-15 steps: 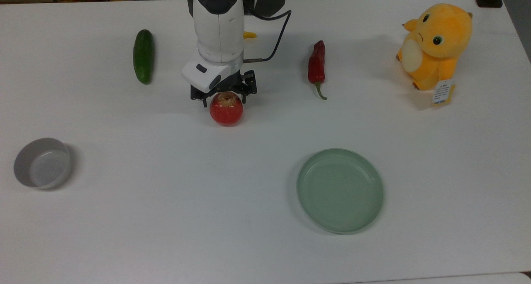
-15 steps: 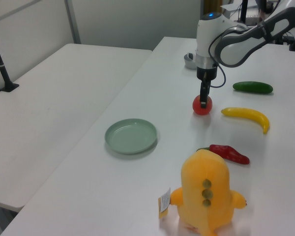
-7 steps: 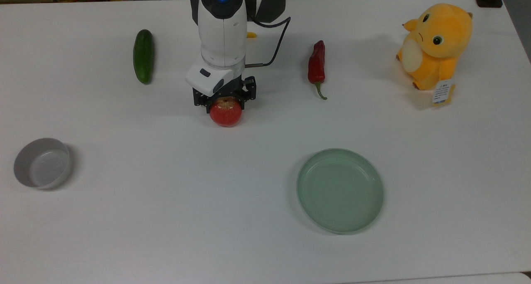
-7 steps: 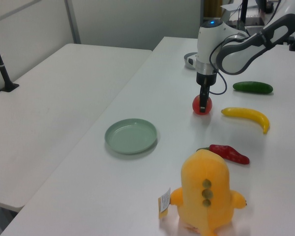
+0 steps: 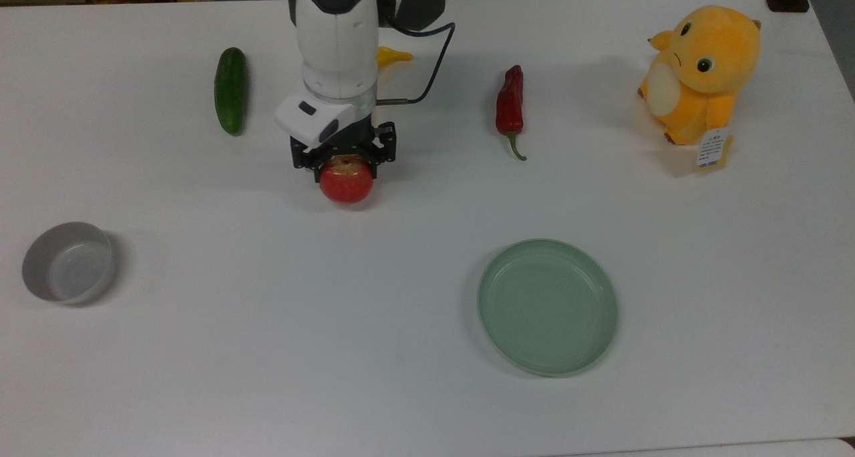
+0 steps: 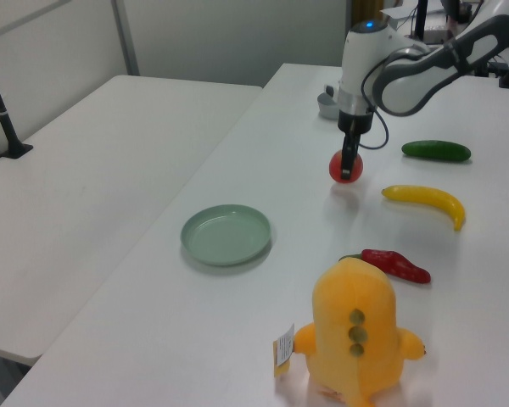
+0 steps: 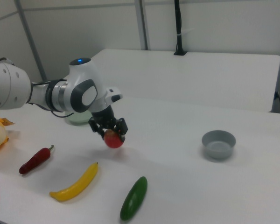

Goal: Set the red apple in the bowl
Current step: 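Lift the red apple and carry it over the grey bowl, then lower the apple into the grey bowl and open the gripper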

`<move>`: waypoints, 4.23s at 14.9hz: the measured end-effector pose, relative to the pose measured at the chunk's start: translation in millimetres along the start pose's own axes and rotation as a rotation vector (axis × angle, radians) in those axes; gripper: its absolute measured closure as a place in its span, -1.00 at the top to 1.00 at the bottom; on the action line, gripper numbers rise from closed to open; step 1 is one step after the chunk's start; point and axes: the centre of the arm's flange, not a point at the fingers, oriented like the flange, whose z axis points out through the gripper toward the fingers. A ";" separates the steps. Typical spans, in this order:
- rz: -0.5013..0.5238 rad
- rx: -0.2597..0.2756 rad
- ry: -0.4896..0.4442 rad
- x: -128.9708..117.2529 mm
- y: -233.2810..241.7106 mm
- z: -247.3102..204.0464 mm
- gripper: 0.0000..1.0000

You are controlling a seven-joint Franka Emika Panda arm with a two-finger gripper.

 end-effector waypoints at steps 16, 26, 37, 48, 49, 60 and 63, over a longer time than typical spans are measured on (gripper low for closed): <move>0.336 -0.055 0.199 57.8 218.5 -73.7 0.70; 0.406 -0.157 0.263 46.3 314.1 2.9 0.70; 0.399 -0.194 0.252 34.7 333.4 33.4 0.70; 0.390 -0.211 0.303 37.9 333.7 46.3 0.70; 0.390 -0.212 0.303 37.9 333.6 46.4 0.70; 0.359 -0.239 0.294 38.4 332.6 44.5 1.00; 0.360 -0.245 0.311 40.1 333.2 30.6 1.00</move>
